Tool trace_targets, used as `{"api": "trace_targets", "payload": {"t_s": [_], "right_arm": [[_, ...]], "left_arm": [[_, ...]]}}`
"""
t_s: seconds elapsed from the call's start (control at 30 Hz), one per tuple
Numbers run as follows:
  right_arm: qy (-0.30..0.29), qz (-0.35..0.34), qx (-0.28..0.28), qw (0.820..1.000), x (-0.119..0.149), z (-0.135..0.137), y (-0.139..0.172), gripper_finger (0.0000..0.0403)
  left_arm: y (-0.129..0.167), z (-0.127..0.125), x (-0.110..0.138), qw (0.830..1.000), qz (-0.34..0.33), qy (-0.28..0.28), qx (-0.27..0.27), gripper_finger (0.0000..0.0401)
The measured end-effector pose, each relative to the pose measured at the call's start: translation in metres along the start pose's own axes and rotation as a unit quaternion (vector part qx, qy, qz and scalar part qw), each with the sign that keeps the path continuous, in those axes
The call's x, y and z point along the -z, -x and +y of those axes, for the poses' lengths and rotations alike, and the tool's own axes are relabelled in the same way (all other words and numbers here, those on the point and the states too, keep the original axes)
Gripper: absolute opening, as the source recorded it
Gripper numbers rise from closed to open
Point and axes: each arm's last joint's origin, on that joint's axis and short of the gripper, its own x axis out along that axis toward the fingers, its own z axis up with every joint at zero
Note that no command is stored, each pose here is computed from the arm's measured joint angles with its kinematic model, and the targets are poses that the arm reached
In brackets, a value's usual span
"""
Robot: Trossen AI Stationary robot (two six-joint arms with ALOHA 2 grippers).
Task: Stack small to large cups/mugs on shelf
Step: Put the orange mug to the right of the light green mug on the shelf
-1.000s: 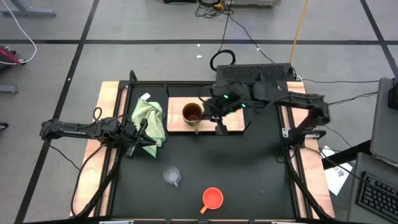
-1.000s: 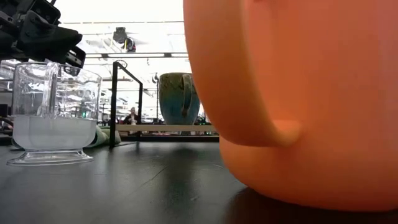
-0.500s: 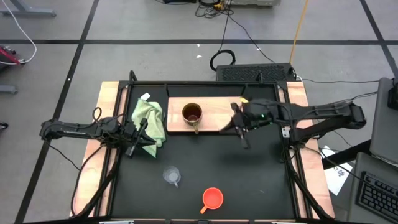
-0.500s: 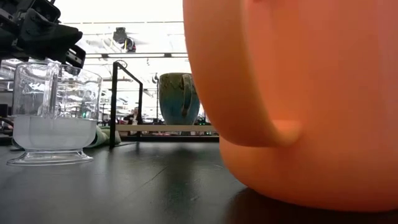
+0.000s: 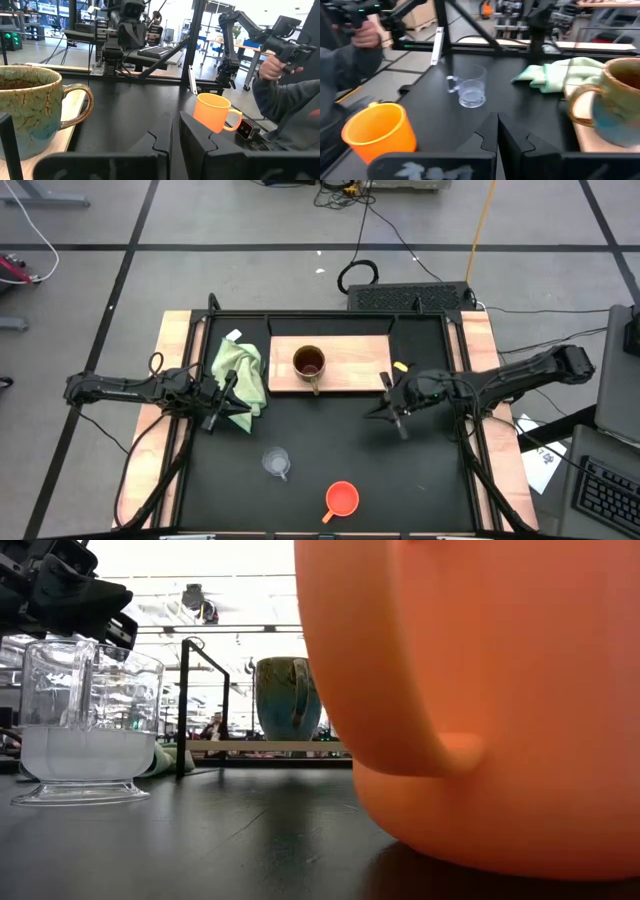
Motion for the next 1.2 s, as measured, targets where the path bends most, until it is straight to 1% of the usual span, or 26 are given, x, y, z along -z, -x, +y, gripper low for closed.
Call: {"api": "trace_targets", "payload": {"t_s": [0.2, 0.5, 0.67, 0.93, 1.2], "right_arm": [[0.0, -0.004, 0.0, 1.0, 0.012, 0.0, 0.001, 0.0], [0.0, -0.002, 0.0, 1.0, 0.013, 0.0, 0.001, 0.0], [0.0, -0.002, 0.0, 1.0, 0.013, 0.0, 0.001, 0.0], [0.003, -0.002, 0.0, 1.0, 0.013, 0.0, 0.001, 0.0], [0.008, -0.002, 0.0, 1.0, 0.013, 0.0, 0.001, 0.0]], "left_arm": [[0.0, 0.0, 0.0, 1.0, 0.0, 0.0, 0.0, 0.0033], [0.0, 0.0, 0.0, 1.0, 0.0, 0.001, 0.0, 0.0033], [0.0, 0.0, 0.0, 1.0, -0.002, 0.017, 0.001, 0.0033], [-0.001, -0.009, -0.006, 0.999, -0.029, 0.017, 0.036, 0.0033], [-0.011, -0.017, -0.009, 0.998, -0.054, 0.018, 0.035, 0.0033]]}}
